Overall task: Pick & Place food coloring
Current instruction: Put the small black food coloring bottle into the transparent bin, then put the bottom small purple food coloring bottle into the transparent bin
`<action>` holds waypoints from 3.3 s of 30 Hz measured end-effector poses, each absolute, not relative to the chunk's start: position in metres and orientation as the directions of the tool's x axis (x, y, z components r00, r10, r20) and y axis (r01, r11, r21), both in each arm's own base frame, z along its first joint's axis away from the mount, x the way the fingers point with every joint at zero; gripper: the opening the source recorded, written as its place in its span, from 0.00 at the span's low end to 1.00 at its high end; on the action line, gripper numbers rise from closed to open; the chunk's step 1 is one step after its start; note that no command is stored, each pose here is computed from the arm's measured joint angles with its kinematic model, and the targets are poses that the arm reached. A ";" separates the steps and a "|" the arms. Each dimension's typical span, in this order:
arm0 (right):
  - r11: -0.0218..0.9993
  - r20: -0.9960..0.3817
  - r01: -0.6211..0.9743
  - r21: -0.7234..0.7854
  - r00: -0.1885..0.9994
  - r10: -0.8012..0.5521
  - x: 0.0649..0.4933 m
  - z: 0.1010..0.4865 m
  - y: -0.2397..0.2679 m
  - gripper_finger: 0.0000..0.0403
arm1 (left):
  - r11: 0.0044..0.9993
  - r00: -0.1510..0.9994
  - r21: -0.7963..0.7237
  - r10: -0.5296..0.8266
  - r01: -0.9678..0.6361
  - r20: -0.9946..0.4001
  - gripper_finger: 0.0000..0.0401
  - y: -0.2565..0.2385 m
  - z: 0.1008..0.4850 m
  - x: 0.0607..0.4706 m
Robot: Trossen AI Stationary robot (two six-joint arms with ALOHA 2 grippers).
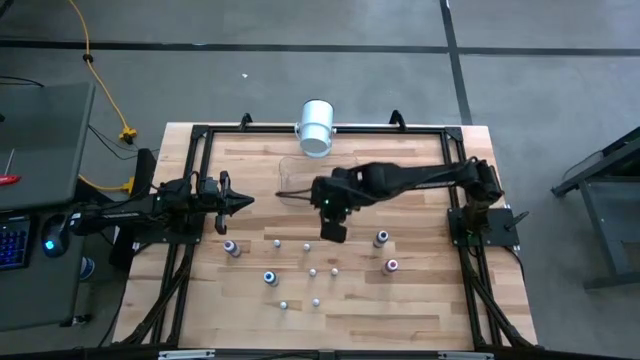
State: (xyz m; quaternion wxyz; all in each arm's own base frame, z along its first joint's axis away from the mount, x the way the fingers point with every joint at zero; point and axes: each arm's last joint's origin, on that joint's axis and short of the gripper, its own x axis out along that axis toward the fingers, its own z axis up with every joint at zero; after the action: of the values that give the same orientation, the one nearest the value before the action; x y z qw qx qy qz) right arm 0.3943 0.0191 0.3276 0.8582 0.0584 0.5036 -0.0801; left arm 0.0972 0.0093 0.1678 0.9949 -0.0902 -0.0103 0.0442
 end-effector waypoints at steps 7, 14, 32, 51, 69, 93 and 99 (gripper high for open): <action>0.962 -0.902 0.265 -0.068 0.396 -0.172 0.385 0.332 -0.013 0.10 | 0.980 0.996 -0.180 0.090 -0.086 0.012 0.00 0.009 0.168 0.097; 0.932 -0.919 0.353 -0.085 0.333 -0.210 0.383 0.302 -0.055 0.10 | 0.980 0.996 -0.180 0.090 -0.086 0.013 0.00 0.009 0.168 0.097; 0.697 -0.953 0.710 0.102 0.271 -0.137 0.365 0.224 -0.112 0.10 | 0.980 0.996 -0.180 0.090 -0.086 0.012 0.00 0.009 0.168 0.097; 0.656 -0.964 0.744 0.128 0.248 -0.094 0.372 0.194 -0.105 0.11 | 0.980 0.996 -0.180 0.090 -0.086 0.013 0.00 0.009 0.168 0.097; 0.653 -0.964 0.749 0.110 0.241 -0.114 0.374 0.190 -0.106 0.18 | 0.980 0.996 -0.180 0.090 -0.086 0.013 0.00 0.009 0.168 0.097; 0.682 -0.968 0.731 0.036 0.195 -0.159 0.378 0.227 -0.110 0.21 | 0.980 0.996 -0.181 0.090 -0.086 0.013 0.00 0.009 0.168 0.097; 0.745 -0.955 0.666 0.046 0.248 -0.163 0.386 0.265 -0.103 0.21 | 0.980 0.996 -0.180 0.090 -0.086 0.013 0.00 0.009 0.168 0.097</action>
State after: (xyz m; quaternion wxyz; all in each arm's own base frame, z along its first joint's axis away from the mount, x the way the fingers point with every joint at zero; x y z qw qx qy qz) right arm 0.3865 -0.1027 0.2651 0.7561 0.2292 0.5483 -0.2742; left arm 0.0972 0.0093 0.1678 0.9949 -0.0901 -0.0106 0.0442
